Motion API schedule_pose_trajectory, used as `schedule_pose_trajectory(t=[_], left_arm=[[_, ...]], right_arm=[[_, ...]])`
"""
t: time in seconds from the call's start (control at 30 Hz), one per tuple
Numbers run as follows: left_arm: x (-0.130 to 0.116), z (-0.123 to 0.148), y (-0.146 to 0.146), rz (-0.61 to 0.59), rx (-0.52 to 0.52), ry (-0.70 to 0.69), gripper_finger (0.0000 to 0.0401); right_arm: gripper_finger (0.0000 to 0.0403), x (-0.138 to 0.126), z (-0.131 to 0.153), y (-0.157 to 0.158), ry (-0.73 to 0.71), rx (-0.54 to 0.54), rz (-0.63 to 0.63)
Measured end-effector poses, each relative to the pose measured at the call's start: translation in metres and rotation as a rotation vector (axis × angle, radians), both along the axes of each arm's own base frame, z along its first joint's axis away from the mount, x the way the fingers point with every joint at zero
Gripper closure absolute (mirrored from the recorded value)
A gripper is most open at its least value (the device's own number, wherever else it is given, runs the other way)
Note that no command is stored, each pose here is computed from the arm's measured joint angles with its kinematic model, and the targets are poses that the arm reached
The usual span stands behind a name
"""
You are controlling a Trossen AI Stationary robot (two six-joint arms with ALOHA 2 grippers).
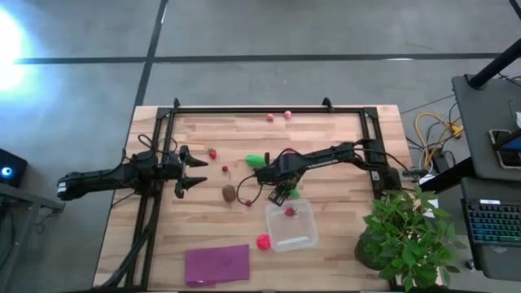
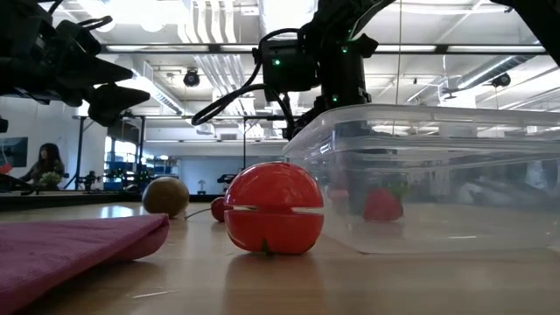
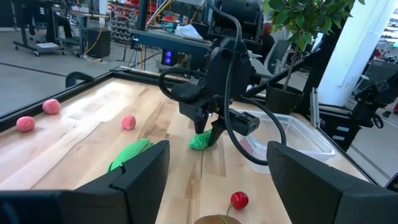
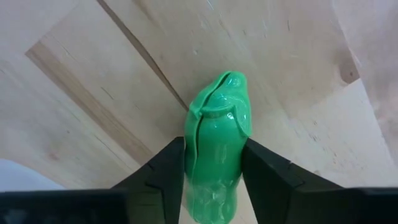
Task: Pick and placing Produce into tupperware
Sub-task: Put the green eggplant into the transparent container
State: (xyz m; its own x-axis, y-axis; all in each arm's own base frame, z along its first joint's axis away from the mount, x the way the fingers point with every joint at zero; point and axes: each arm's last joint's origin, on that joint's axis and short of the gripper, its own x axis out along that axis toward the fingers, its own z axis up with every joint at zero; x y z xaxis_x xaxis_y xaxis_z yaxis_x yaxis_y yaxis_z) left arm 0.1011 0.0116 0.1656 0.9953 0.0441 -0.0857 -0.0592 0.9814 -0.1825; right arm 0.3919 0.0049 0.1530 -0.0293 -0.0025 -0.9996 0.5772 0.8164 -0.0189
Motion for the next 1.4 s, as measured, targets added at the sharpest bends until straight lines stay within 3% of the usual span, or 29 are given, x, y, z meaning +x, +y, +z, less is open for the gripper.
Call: schedule_pose_trajectory(t=[0.27,0.5,0.6,0.73,0.87,1.13,1.4], left_arm=[[0.0,0.0,0.0,0.0,0.0,0.0,0.0146],[0.0,0.0,0.0,0.0,0.0,-0.001,0.0146],[0.0,0.0,0.0,0.0,0.0,0.002,0.0146],[0.0,-0.001,0.0,0.0,-0.001,0.005,0.0146],[0.0,-0.001,0.0,0.0,-0.001,0.006,0.0146],[0.0,-0.001,0.0,0.0,-0.001,0.007,0.0146],[0.001,-0.001,0.0,0.0,-0.001,0.006,0.0146]], right_arm=[[0.0255,0.005,0.021,-0.004,-0.073,-0.002,0.018],[0.0261,0.007,0.092,-0.017,-0.255,-0.02,0.005],[0.0262,-0.001,0.131,-0.012,-0.348,0.071,0.05],[0.0257,-0.011,0.154,0.014,-0.375,0.192,0.127],[0.0253,-0.018,0.149,0.039,-0.292,0.204,0.163],[0.0253,-0.017,0.107,0.073,-0.142,0.262,0.244],[0.0252,-0.02,0.071,0.08,-0.059,0.275,0.251]])
